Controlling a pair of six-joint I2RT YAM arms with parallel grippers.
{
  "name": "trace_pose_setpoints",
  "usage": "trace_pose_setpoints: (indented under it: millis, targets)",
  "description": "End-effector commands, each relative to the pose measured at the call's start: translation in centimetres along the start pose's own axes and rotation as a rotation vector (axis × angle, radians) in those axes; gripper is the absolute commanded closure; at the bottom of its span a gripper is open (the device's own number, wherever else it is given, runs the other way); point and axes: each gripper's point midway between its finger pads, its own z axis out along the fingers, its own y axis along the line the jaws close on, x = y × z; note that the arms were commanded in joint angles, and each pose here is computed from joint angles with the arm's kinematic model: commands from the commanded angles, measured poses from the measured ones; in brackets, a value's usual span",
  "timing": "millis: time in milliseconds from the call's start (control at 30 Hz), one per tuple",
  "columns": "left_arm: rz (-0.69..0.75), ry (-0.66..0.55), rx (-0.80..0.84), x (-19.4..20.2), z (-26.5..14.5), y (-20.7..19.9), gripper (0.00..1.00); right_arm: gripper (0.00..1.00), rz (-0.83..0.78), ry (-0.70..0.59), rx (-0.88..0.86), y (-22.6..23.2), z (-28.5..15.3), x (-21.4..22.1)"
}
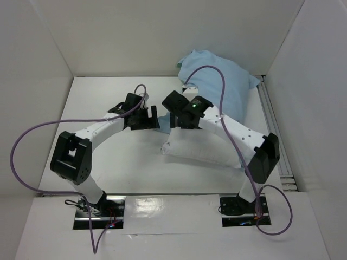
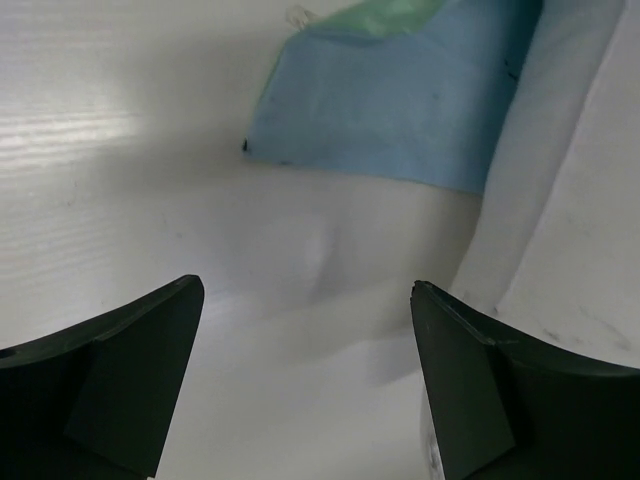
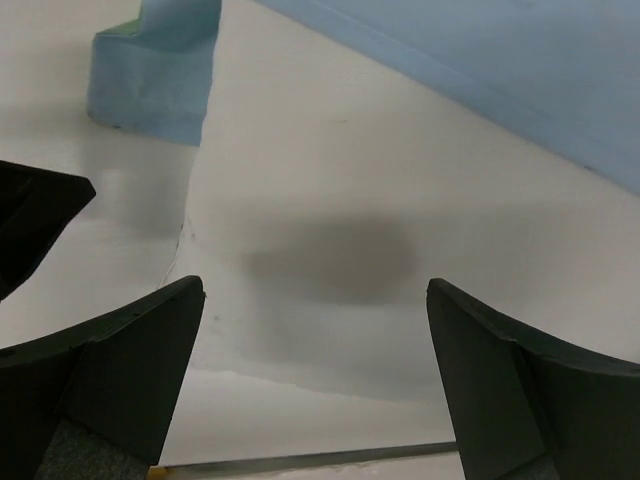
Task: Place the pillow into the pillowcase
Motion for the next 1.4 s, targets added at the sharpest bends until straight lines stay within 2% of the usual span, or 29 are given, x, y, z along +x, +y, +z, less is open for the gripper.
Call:
trace_pose_setpoints:
  millis: [0, 67, 133, 200, 233, 267, 367, 400, 433, 500, 633, 833, 933, 1033, 1067, 1167, 1233, 1267, 1300, 1333, 1367]
  targets:
    - [0.070, -0.114, -0.041, -3.4, 2.4, 0.9, 0.01, 0.01, 0.117, -0.005, 0.022, 1.2, 1.9, 0.3]
    - [0.100, -0.108, -0.062, -3.5, 3.9, 1.6, 0.00, 0.01, 0.135, 0.022, 0.061, 1.1, 3.6, 1.3]
    - [0.144, -0.104, -0.036, -3.9, 4.8, 1.2, 0.00, 0.17, 0.132, 0.040, 0.114, -0.1, 5.5, 2.1]
    - [0.158, -0.083, -0.026, -3.5, 6.2, 1.4, 0.00, 0.54, 0.142, 0.057, 0.102, -0.5, 6.3, 2.3]
    - [0.160, -0.085, -0.003, -3.7, 6.4, 0.9, 0.00, 0.97, 0.136, 0.070, 0.100, -0.9, 6.6, 2.8]
    - [0.183, -0.071, 0.012, -3.4, 6.9, 0.9, 0.00, 1.00, 0.143, 0.064, 0.057, -1.3, 5.7, 2.1]
    - [0.222, -0.062, 0.053, -3.2, 8.0, 0.0, 0.00, 1.00, 0.128, 0.024, -0.052, -1.6, 4.5, 1.1]
    - [0.242, -0.079, 0.058, -4.3, 8.2, -0.4, 0.00, 1.00, 0.143, 0.005, -0.124, -1.6, 2.8, 0.2]
    - [0.247, -0.034, 0.057, -3.3, 9.1, 0.0, 0.00, 1.00, 0.156, -0.005, -0.146, -2.1, 2.5, -0.5]
    - [0.255, -0.028, 0.054, -3.4, 9.3, 0.0, 0.00, 1.00, 0.144, -0.019, -0.211, -2.5, 0.9, -1.5]
    - [0.270, -0.050, 0.062, -4.1, 9.6, -0.2, 0.00, 1.00, 0.109, -0.031, -0.255, -3.5, -1.5, -2.8]
    - [0.278, -0.057, 0.134, -4.5, 10.0, -1.6, 0.00, 1.00, 0.074, -0.010, -0.263, -4.1, -1.8, -2.8]
    - [0.288, -0.046, 0.229, -4.1, 10.1, -3.1, 0.02, 1.00, 0.077, 0.001, -0.260, -4.3, -1.5, -2.6]
    - [0.279, -0.009, 0.404, -4.0, 9.4, -6.4, 0.15, 1.00, 0.086, -0.001, -0.254, -4.4, -1.1, -2.8]
    - [0.281, 0.031, 0.486, -3.2, 8.9, -7.5, 0.39, 1.00, 0.090, -0.009, -0.259, -4.3, -1.1, -3.0]
    - [0.249, 0.110, 0.598, -2.2, 7.9, -9.1, 1.00, 1.00, 0.076, -0.007, -0.246, -4.1, -0.3, -3.0]
    - [0.221, 0.128, 0.661, -2.0, 5.9, -10.4, 1.00, 1.00, 0.061, -0.002, -0.228, -4.0, 0.4, -3.1]
    - [0.204, 0.159, 0.707, -0.7, 4.8, -10.7, 1.00, 1.00, 0.064, -0.036, -0.247, -3.7, -0.2, -4.3]
    - [0.199, 0.148, 0.738, -0.6, 3.5, -11.2, 1.00, 1.00, 0.057, -0.045, -0.237, -3.6, 0.0, -4.8]
    - [0.216, 0.070, 0.799, -2.2, -0.2, -13.0, 1.00, 1.00, 0.041, -0.064, -0.211, -3.7, 0.4, -5.5]
    - [0.194, 0.077, 0.820, -1.1, -1.6, -13.0, 1.00, 1.00, 0.039, -0.083, -0.195, -4.0, 0.4, -6.6]
